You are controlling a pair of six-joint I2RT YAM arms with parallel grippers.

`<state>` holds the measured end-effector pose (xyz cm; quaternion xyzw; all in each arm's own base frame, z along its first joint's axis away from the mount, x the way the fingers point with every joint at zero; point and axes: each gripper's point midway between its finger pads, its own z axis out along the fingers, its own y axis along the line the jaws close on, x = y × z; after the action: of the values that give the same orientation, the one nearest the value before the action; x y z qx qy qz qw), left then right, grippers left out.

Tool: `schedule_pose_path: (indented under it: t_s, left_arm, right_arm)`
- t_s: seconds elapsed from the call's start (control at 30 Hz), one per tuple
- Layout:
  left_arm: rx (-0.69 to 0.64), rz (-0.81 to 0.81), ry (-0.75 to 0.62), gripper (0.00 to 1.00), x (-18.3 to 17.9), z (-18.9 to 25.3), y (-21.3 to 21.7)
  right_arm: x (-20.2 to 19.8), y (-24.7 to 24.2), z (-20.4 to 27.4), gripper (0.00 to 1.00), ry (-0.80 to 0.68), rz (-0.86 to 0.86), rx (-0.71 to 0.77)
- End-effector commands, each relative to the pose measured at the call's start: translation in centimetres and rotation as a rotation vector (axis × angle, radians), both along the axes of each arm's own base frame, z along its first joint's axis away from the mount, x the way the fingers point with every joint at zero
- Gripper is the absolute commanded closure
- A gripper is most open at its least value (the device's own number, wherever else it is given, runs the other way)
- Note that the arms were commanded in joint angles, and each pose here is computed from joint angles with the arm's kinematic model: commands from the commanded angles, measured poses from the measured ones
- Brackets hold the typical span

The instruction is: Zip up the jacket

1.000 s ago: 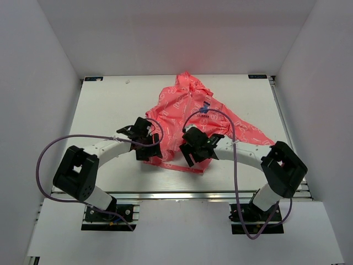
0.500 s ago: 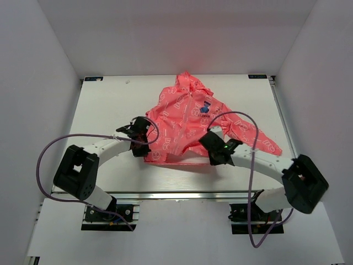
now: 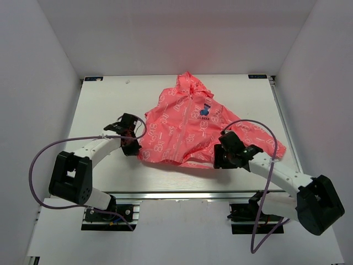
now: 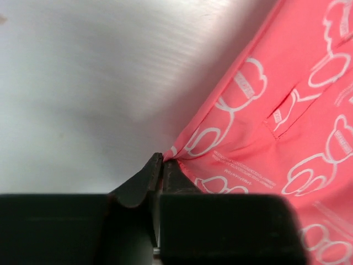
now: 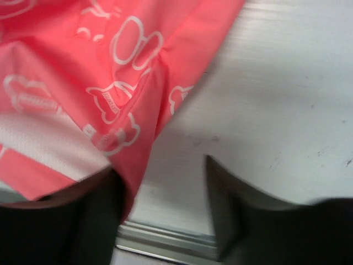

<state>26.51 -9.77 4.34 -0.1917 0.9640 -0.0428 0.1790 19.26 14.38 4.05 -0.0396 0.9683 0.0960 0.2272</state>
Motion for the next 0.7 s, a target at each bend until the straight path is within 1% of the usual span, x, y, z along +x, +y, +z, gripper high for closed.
schedule_pose_path:
  t_s: [0.0,0.03,0.07,0.1,0.13,0.17,0.2,0.23,0.27,0.3,0.37,0.4,0.5,0.57,0.67]
  left_arm:
    - [0.058,0.048,-0.066,0.83,1.3,3.9,2.0]
    - [0.045,0.037,-0.09,0.62,1.6,5.0,1.7]
    - [0.032,0.029,-0.123,0.44,2.1,6.1,1.5]
    - [0.026,0.028,-0.161,0.03,2.6,7.2,1.5]
    - [0.024,0.042,-0.235,0.02,3.6,9.6,1.6]
    - [0.033,0.056,-0.264,0.02,3.9,10.7,1.8]
    - [0.057,0.079,-0.306,0.02,4.6,12.0,2.4]
    - [0.05,0.087,-0.371,0.02,5.5,14.4,2.4]
    - [0.052,0.093,-0.416,0.02,6.3,15.7,2.5]
    - [0.053,0.093,-0.454,0.02,6.8,16.7,2.5]
    - [0.057,0.089,-0.537,0.02,8.5,18.8,2.5]
    - [0.055,0.083,-0.557,0.02,8.9,19.2,2.4]
    - [0.045,0.084,-0.58,0.02,10.1,19.2,2.3]
    - [0.024,0.075,-0.61,0.02,10.5,19.8,1.9]
    - [0.031,0.076,-0.607,0.02,10.4,19.3,2.3]
  right_arm:
    - [-0.5,1.5,3.2,0.34,-0.042,0.175,0.083]
    - [-0.3,2.2,4.8,0.12,-0.079,0.213,0.119]
    - [-0.2,2.8,5.9,0.11,-0.099,0.25,0.145]
    - [0.3,3.5,7.9,0.11,-0.14,0.282,0.171]
    - [0.7,3.6,8.8,0.11,-0.16,0.278,0.17]
    - [1.2,3.5,9.5,0.1,-0.176,0.267,0.16]
    - [2.7,2.8,11.1,0.11,-0.225,0.213,0.119]
    - [3.5,2.3,11.4,0.11,-0.235,0.176,0.088]
    - [4.4,1.9,12.0,0.11,-0.254,0.133,0.066]
    - [5.9,0.4,12.6,0.11,-0.282,0.034,0.025]
    - [8.2,-0.7,14.5,0.11,-0.313,-0.061,0.036]
    - [9.7,-2.5,15.0,0.11,-0.312,-0.138,0.076]
    - [13.1,-4.9,16.4,0.11,-0.333,-0.272,0.205]
    - [13.8,-5.6,16.8,0.11,-0.363,-0.301,0.204]
    - [14.7,-6.2,17.7,0.11,-0.434,-0.316,0.192]
